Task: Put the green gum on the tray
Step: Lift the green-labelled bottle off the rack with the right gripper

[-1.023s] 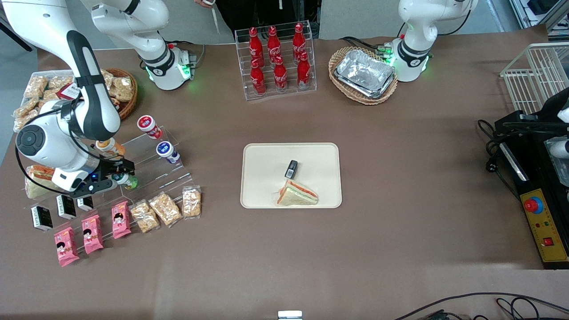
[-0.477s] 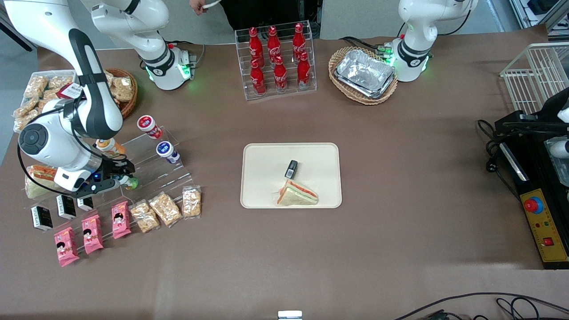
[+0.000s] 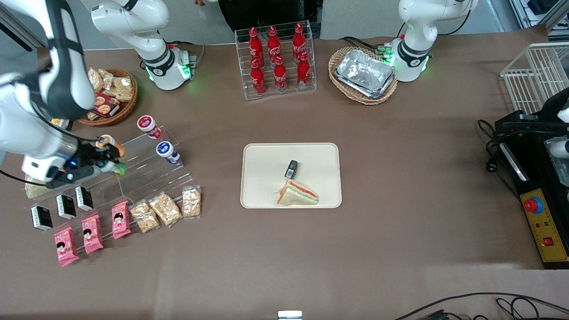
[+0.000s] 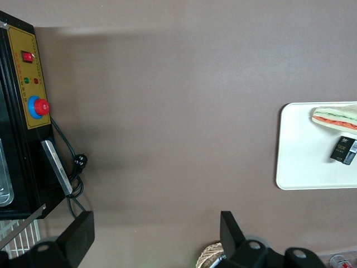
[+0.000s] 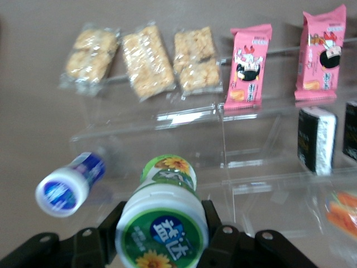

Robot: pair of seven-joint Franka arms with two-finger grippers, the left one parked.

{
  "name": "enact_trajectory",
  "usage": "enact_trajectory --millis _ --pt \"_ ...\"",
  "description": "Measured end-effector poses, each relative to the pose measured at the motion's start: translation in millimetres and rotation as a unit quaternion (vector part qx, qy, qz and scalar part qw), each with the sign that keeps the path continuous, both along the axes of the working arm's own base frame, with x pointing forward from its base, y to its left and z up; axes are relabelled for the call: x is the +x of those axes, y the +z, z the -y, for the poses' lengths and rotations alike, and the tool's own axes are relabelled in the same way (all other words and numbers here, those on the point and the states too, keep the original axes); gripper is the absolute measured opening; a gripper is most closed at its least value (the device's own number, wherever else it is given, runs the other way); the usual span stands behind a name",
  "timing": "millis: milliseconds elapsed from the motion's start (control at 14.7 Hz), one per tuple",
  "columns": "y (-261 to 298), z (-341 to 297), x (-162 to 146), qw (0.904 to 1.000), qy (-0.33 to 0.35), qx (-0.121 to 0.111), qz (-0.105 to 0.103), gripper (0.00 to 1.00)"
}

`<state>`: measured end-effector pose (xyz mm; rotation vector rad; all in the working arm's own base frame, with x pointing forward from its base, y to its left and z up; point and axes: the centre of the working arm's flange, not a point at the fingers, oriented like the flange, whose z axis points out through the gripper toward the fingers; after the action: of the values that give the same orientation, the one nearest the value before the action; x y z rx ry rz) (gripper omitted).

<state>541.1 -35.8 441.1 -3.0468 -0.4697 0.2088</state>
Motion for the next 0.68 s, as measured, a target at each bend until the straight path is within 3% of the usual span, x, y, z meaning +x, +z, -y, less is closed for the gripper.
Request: enact_trajectory --millis 136,409,682 --pt "41.7 -0.1 -2.6 0.9999 0.002 0.004 -0.015 0.58" --pt "127.9 -17.4 -7.5 0.9995 -0.004 0.019 -0.024 0.58" --pt "169.7 -114.3 -20.7 0.9971 -0.066 0.011 -0.036 0.58"
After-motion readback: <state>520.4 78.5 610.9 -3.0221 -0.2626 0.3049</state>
